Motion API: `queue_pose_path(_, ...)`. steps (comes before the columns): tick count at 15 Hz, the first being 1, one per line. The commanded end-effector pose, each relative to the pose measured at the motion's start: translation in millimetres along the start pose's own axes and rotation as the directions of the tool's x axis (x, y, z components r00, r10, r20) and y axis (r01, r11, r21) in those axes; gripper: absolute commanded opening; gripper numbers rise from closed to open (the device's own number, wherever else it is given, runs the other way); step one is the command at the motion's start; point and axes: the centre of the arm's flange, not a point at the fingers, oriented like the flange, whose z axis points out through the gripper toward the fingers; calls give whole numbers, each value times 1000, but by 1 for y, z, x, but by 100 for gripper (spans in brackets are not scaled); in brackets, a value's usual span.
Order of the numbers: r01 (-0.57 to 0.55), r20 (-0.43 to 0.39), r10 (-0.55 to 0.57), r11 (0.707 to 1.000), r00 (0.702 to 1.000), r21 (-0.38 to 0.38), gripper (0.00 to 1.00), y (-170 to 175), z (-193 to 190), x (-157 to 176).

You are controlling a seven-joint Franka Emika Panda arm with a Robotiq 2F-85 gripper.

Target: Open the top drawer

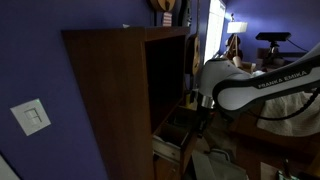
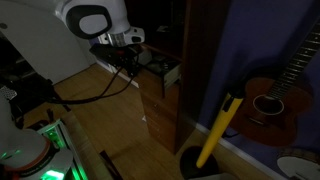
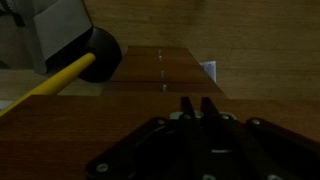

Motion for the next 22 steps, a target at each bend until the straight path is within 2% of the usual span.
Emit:
queue_pose_path(1, 9, 105, -14, 999, 994, 46, 4, -38, 17, -20)
queue_pose_path(3, 4, 118, -8, 999, 993, 38, 8, -36, 18, -20)
queue_pose_path(4, -3, 119, -1, 999, 993, 37, 40, -36, 17, -20)
queue_pose_path(5, -2, 120, -3, 999, 993, 37, 40, -36, 16, -21)
queue_pose_path(10, 20, 207, -29, 999, 978, 44, 76, -49, 15, -31)
queue_pose_path(13, 20, 234, -23, 1000, 972, 12, 98, -64, 4, -38)
queue_pose_path(17, -21, 181, 26, 999, 983, -33, 100, -63, -17, -39)
queue_pose_path(22, -77, 100, 84, 995, 991, -70, 100, -50, -66, -46)
